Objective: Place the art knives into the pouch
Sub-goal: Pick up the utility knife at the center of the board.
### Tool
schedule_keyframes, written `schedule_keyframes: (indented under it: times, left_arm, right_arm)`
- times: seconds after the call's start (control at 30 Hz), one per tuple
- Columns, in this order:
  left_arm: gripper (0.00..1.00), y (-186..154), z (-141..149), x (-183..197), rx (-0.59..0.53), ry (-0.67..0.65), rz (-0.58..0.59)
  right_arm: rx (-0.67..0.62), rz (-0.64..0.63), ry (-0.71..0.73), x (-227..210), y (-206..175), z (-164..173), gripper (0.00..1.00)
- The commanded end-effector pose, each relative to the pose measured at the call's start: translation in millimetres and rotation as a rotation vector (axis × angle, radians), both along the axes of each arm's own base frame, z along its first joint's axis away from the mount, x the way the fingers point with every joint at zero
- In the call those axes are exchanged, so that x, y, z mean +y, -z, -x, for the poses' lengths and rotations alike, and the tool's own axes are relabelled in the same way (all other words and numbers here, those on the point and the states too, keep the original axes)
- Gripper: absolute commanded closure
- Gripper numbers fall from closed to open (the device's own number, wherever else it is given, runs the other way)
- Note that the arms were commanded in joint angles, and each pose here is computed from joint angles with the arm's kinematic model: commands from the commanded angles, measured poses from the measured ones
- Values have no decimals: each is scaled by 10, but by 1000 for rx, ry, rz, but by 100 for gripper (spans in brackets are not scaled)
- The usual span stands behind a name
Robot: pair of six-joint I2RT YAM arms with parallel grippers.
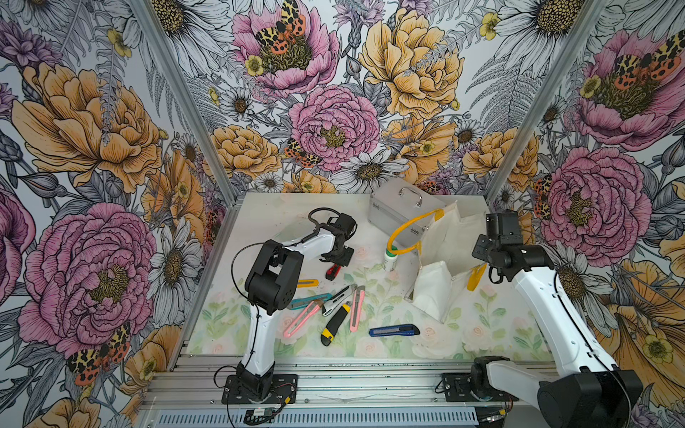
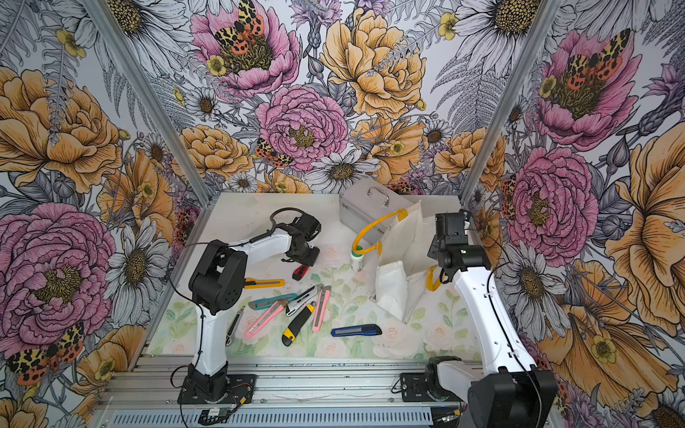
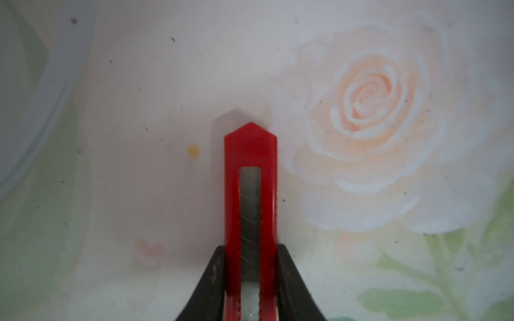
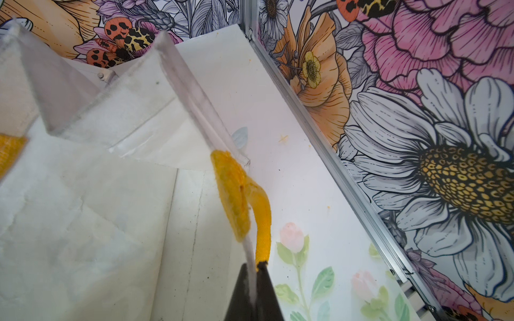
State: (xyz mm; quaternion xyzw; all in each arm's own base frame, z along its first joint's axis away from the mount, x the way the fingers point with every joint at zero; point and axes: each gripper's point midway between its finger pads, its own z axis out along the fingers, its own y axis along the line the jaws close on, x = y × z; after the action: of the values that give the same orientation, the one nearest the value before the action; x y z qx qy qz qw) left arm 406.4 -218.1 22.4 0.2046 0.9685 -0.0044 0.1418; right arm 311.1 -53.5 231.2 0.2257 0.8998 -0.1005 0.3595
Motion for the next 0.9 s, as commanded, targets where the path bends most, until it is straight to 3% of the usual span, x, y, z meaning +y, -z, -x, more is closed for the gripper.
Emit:
schedule_keyframes:
  times: [0.0,0.2,0.33,0.5,0.7,0.87]
  left_arm:
    - [82,36,-4,-85,3,17,16]
    - [85,-506,-172,-166,-111,20,76]
    - [85,-1248,-368,-337,-263,49,171]
    - [85,-2269,-522,-936,-451,185,347]
    - [84,-3314,-153,-1961,-572,428,639]
    - [84,-3513,178,-2550,-503,511,888]
  right_arm:
    - [-58,22,30,-69,-143,-77,100]
    - [-57,32,18,-65,-189,-143,100]
    - [-70,21,7,-40,-233,-205,100]
    - [-116,-15,-45,62,-328,-347,100]
    - [-115,-20,-65,88,-322,-348,100]
    - [-113,-35,-75,115,-253,-291,100]
